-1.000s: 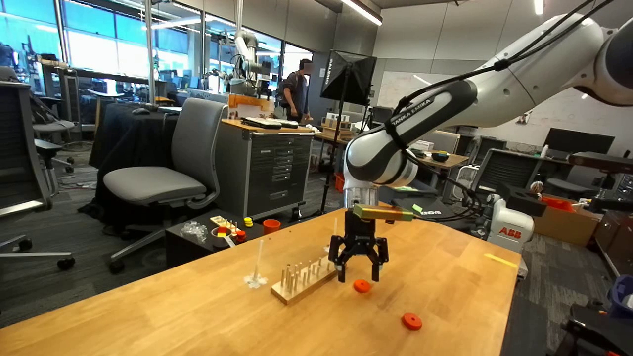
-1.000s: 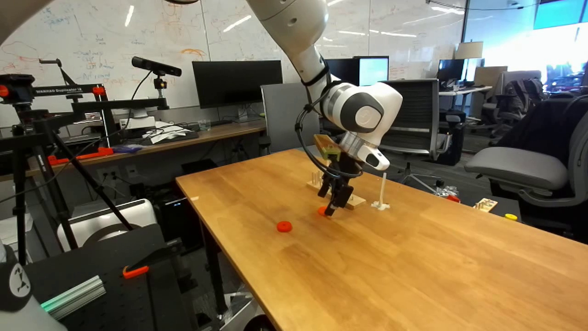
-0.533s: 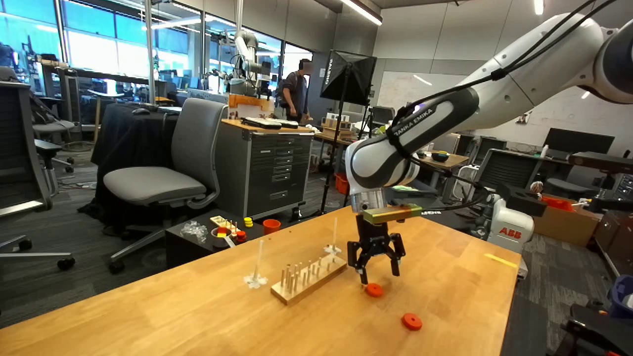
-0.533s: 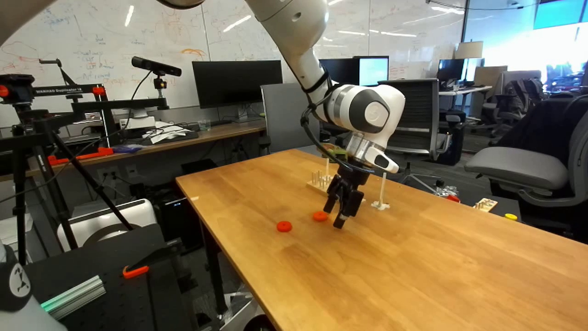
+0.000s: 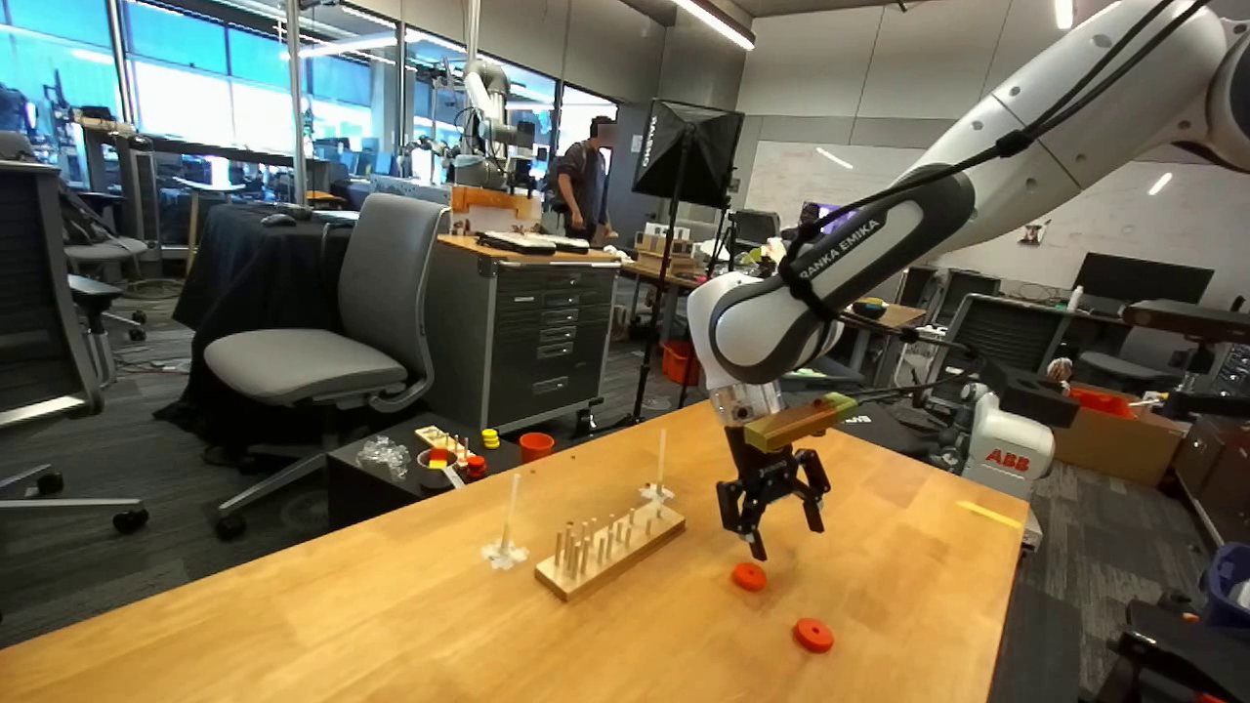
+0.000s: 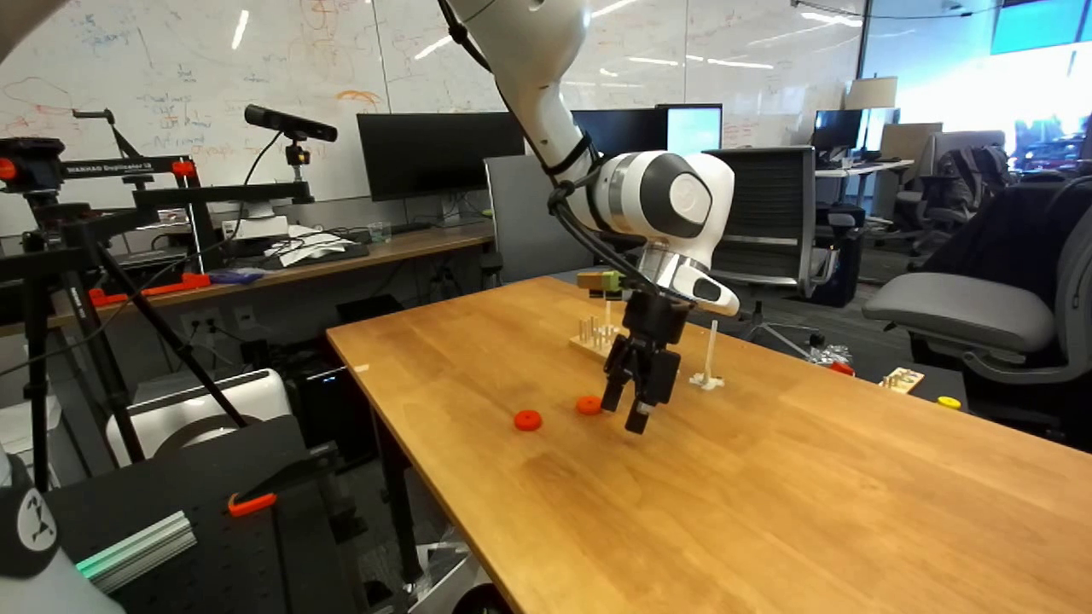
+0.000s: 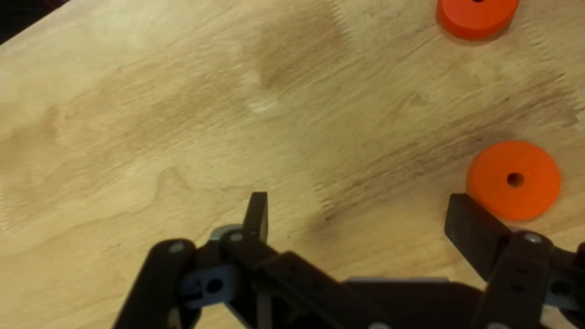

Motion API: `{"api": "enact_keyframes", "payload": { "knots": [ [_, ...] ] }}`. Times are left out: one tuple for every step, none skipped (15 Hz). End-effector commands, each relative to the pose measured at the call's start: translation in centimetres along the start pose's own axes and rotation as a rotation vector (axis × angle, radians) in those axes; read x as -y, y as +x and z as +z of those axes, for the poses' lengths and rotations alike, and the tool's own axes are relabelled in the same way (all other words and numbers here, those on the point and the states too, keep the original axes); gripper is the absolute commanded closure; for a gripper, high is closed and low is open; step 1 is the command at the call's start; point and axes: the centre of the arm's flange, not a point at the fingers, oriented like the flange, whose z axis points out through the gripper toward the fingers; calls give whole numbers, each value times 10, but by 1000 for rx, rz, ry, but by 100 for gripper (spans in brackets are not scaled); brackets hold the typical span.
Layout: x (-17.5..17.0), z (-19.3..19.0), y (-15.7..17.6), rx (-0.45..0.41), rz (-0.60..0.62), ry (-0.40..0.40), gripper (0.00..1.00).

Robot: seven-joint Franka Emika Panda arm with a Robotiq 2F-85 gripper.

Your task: Take the orange object farthest away from you and put it on the wooden board

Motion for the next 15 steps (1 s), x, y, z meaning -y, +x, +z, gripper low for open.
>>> {"api": "enact_keyframes", "payload": {
  "knots": [
    [0,0,0,0,0,0,0],
    [0,0,0,0,0,0,0],
    [0,0,0,0,1,0,0],
    [0,0,0,0,1,0,0],
    [0,0,0,0,1,-1,0],
    [0,0,0,1,1,-1,0],
    [-1,-1,-4,-54,-23,-44,0],
    [-6,-5,-13,-120,-51,-73,0],
    [-8,-8,-17,-162,-74,-98,0],
    [-11,-12,-23,-206,-91,-121,0],
    [-12,-15,-28,-239,-118,-157,0],
    [-14,-18,-34,-267,-145,-199,0],
    [-15,-20,-40,-291,-180,-236,0],
    [-17,-21,-44,-298,-225,-280,0],
    [-18,-21,-50,-310,-260,-322,0]
  ]
}}
